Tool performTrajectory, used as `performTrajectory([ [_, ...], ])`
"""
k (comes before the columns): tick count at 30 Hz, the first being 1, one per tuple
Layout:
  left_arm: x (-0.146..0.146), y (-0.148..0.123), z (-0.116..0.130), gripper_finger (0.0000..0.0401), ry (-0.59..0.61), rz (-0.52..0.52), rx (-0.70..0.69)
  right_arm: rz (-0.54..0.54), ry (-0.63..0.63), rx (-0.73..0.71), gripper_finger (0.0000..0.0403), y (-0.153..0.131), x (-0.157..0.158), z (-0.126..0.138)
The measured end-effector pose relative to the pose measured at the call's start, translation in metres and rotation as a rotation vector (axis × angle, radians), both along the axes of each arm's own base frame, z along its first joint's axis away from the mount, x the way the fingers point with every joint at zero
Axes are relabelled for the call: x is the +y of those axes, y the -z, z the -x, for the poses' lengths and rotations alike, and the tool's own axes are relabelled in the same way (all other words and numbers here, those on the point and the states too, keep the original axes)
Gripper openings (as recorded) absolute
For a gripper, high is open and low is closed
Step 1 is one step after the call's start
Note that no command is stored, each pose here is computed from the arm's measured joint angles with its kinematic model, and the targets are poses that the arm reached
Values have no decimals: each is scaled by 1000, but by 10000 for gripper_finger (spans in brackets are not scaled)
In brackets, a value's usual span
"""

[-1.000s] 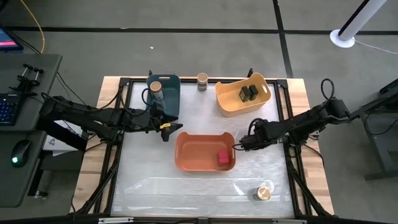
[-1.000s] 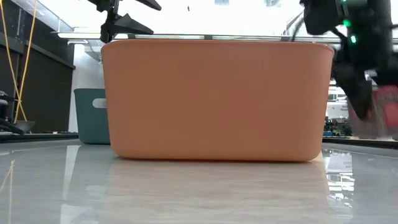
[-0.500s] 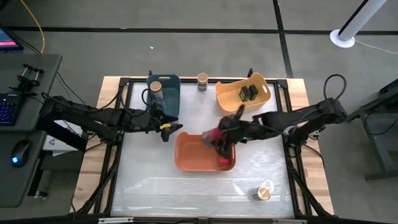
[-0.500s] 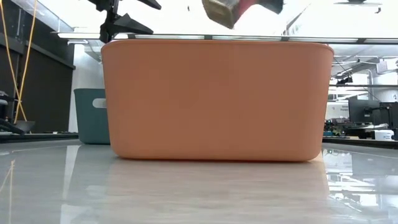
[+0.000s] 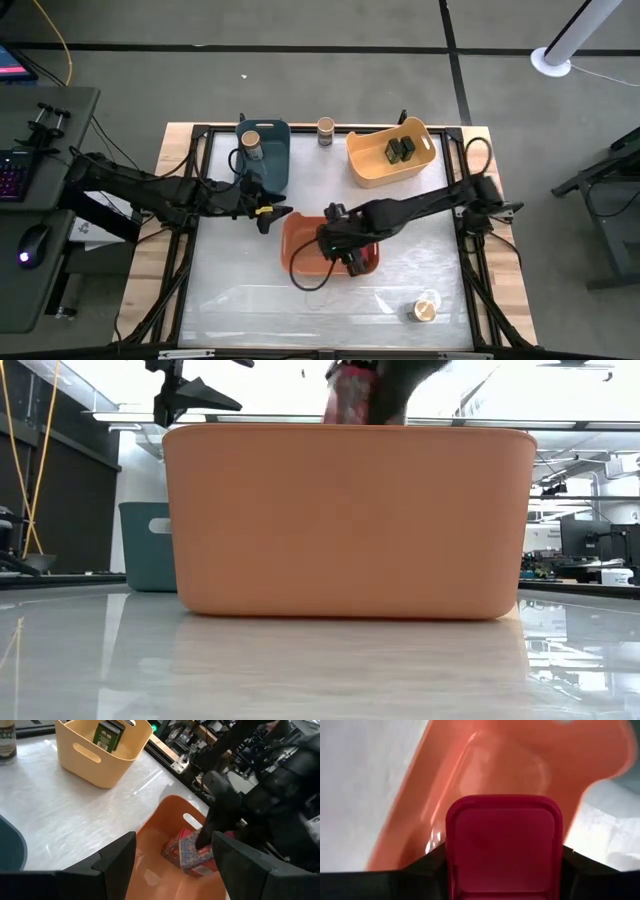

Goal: Sort spices by type
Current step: Put the red seasoning can into the orange bin

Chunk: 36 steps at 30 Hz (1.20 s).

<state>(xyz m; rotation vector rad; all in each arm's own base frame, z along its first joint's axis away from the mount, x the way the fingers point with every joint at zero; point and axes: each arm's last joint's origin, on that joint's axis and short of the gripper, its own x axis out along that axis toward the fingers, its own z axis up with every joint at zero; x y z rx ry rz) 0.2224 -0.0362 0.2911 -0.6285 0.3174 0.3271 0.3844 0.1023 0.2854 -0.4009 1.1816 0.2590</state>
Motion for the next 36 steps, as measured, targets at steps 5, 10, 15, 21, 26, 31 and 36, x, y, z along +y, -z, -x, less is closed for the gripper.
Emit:
performTrajectory([
  [5,0,0,0,245,0,5,2,89,-203,122,199,13,4,-13],
  [10,0,0,0,245,-1,4,4,154,-400,169,231,30,10,-21],
  [15,0,1,0,245,-1,4,5,157,-423,180,253,35,16,-21],
  [21,0,2,1,245,-1,0,20,171,-425,180,257,35,18,-20],
  [26,0,3,1,245,-2,-2,29,210,-411,168,258,30,16,-21],
  [31,0,3,1,245,-2,-3,31,198,-392,123,245,14,14,-25],
  [36,-5,5,3,245,56,10,64,45,-244,142,178,8,1,-27],
])
